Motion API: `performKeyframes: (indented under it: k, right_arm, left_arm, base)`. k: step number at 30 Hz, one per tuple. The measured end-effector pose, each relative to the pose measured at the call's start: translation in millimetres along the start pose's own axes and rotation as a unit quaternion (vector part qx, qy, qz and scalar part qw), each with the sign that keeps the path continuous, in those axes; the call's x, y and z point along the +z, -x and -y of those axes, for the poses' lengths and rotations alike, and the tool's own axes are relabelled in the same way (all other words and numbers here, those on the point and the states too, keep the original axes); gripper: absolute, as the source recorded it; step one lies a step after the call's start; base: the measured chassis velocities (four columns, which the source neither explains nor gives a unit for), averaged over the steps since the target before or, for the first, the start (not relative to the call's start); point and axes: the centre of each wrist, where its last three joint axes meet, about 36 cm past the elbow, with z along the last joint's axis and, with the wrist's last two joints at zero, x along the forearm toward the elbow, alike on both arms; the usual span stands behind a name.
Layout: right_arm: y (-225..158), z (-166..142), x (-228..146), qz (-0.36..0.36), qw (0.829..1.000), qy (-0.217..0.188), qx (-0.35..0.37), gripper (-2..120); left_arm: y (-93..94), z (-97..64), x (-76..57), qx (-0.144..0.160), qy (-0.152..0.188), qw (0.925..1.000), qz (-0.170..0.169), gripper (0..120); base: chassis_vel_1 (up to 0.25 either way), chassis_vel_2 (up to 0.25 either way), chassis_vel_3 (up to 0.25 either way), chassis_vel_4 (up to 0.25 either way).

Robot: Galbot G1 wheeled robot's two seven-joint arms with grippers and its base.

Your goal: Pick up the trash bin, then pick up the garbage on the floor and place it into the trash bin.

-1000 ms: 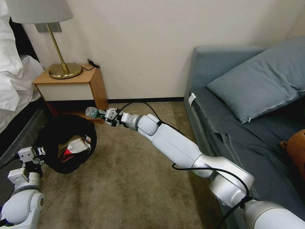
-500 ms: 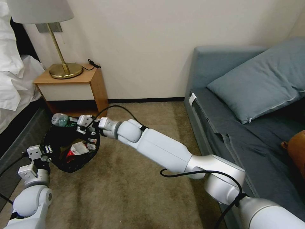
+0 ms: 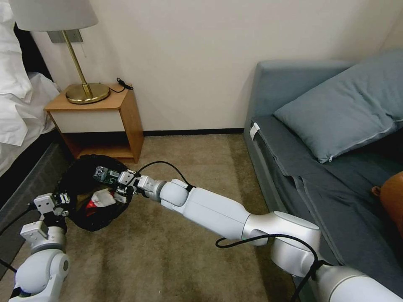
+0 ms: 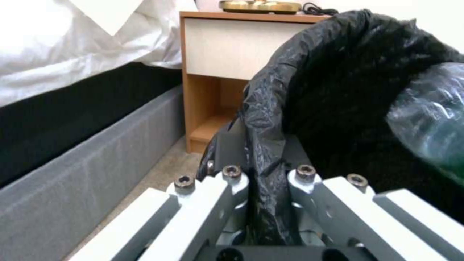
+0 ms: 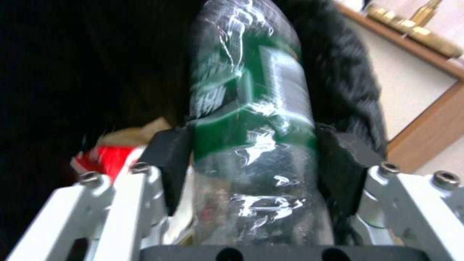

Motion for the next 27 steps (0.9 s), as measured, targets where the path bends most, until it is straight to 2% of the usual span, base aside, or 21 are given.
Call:
performKeyframes:
  k: [1,3,4,6,9,11,15,17,18,19,20,21,22,23,24,25,26,27]
  right_arm:
    - [0,0,0,0.000,1.000,0.000,0.000,59]
    - [1,5,-12,0.009,1.000,-0.001,0.008,73]
    - [1,5,-12,0.009,1.000,-0.001,0.008,73]
    - [2,7,-21,0.016,1.000,-0.002,0.009,84]
    - [2,8,-23,0.017,1.000,-0.002,0.009,88]
    - [2,13,-33,0.027,1.000,-0.004,0.016,98]
    - [1,27,-46,0.038,0.999,-0.001,0.036,100]
    - [-1,45,-57,0.049,0.997,0.005,0.064,100]
    - [-1,45,-57,0.049,0.997,0.005,0.064,100]
    - [-3,55,-64,0.054,0.995,0.009,0.082,100]
    - [-7,71,-73,0.061,0.991,0.019,0.114,100]
    - [-9,76,-76,0.064,0.990,0.023,0.126,100]
    - [-9,76,-76,0.064,0.990,0.023,0.126,100]
    - [-13,91,-87,0.071,0.985,0.032,0.153,100]
    - [-13,91,-87,0.071,0.985,0.032,0.153,100]
    - [-18,101,-94,0.078,0.981,0.040,0.173,100]
    - [-18,101,-94,0.078,0.981,0.040,0.173,100]
    - [-21,107,-99,0.084,0.978,0.045,0.186,100]
  left_arm:
    - [0.0,0.0,0.0,0.000,0.000,1.0000,0.000,3]
    - [-0.7,6.2,2.4,0.001,-0.003,1.0000,-0.002,3]
    - [-0.7,6.2,2.4,0.001,-0.003,1.0000,-0.002,3]
    - [-1.7,9.5,4.4,0.003,-0.005,1.0000,-0.003,3]
    - [-1.8,10.1,5.8,0.002,-0.005,1.0000,-0.005,3]
    - [-2.6,12.3,11.5,-0.001,-0.011,0.9999,-0.011,3]
    - [-1.9,12.3,17.6,-0.010,-0.023,0.9995,-0.020,3]
    - [-0.8,12.3,19.9,-0.026,-0.048,0.9979,-0.034,3]
    - [-0.8,12.3,19.9,-0.026,-0.048,0.9979,-0.034,3]
    - [0.0,12.3,19.1,-0.039,-0.071,0.9955,-0.048,3]
    - [2.2,12.4,15.4,-0.060,-0.113,0.9895,-0.066,3]
    - [3.3,12.3,13.9,-0.068,-0.127,0.9870,-0.070,3]
    - [3.3,12.3,13.9,-0.068,-0.127,0.9870,-0.070,3]
    - [7.0,11.5,9.3,-0.088,-0.162,0.9795,-0.081,3]
    - [7.0,11.5,9.3,-0.088,-0.162,0.9795,-0.081,3]
    - [11.5,10.4,4.1,-0.106,-0.196,0.9708,-0.090,3]
    - [11.5,10.4,4.1,-0.106,-0.196,0.9708,-0.090,3]
    - [17.3,9.2,-0.8,-0.120,-0.224,0.9625,-0.096,3]
  base:
    - [0.000,0.000,0.000,0.000]
    - [0.000,0.000,0.000,0.000]
    - [0.000,0.000,0.000,0.000]
    - [0.000,0.000,0.000,0.000]
    - [0.000,0.000,0.000,0.000]
    - [0.000,0.000,0.000,0.000]
    - [0.000,0.000,0.000,0.000]
    - [0.000,0.000,0.000,0.000]
    - [0.000,0.000,0.000,0.000]
    - [0.000,0.000,0.000,0.000]
    - [0.000,0.000,0.000,0.000]
    - [0.000,0.000,0.000,0.000]
    - [0.000,0.000,0.000,0.000]
    - [0.000,0.000,0.000,0.000]
    - [0.000,0.000,0.000,0.000]
    - [0.000,0.000,0.000,0.000]
    - [0.000,0.000,0.000,0.000]
    - [0.000,0.000,0.000,0.000]
